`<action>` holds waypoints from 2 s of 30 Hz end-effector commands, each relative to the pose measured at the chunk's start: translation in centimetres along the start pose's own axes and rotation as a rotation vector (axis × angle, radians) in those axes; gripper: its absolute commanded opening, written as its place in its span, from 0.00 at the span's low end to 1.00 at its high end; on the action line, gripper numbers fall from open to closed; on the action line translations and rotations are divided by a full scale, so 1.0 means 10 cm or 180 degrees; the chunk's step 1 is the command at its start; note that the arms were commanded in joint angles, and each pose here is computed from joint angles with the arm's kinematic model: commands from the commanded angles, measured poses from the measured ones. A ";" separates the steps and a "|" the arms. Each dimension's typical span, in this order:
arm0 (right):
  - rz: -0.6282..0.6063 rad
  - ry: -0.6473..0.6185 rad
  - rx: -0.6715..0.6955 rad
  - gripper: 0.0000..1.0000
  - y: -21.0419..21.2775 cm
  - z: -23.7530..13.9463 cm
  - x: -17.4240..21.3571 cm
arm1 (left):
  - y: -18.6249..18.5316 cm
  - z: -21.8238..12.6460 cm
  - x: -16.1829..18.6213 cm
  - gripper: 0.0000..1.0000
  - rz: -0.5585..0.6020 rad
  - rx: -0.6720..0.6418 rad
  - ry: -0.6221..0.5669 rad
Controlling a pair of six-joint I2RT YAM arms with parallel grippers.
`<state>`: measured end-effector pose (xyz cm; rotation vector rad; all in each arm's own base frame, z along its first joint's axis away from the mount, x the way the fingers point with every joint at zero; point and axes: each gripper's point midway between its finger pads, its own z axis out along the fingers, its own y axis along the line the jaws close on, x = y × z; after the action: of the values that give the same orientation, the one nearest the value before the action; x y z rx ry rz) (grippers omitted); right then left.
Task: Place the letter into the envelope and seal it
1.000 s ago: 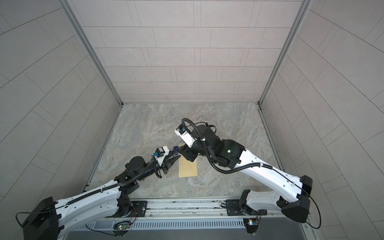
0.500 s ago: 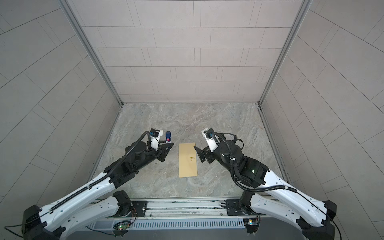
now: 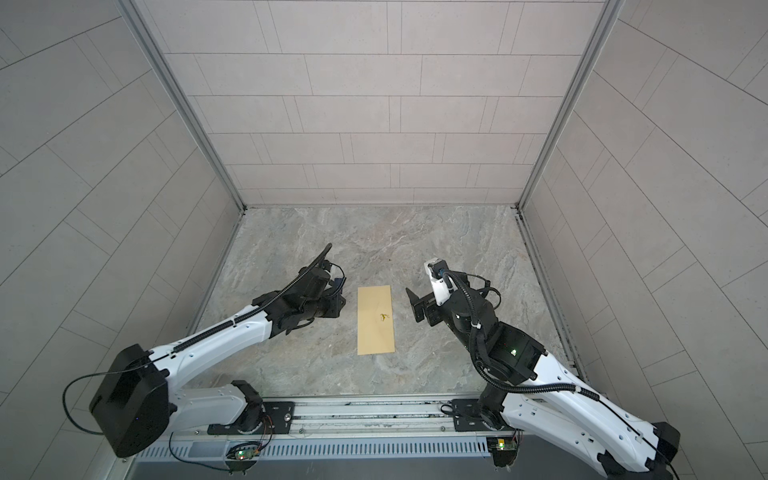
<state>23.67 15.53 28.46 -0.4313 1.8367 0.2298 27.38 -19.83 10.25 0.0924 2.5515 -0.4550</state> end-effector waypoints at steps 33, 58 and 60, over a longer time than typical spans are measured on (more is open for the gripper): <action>0.0290 0.0049 0.0134 0.99 -0.21 0.09 0.12 | 0.31 0.69 0.56 0.44 -0.0359 -0.0516 0.0838; 0.0399 0.0031 0.0190 0.99 -0.28 0.10 0.17 | 0.02 0.30 0.06 0.68 -0.0415 -0.0089 0.0212; 0.0424 0.0009 0.0254 0.99 -0.32 0.12 0.17 | 0.02 0.07 -0.19 0.76 -0.0295 -0.0142 -0.0117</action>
<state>25.19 13.25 26.59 -0.3002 1.8879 0.2516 27.64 -20.40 6.03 -0.0660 2.6797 -0.4467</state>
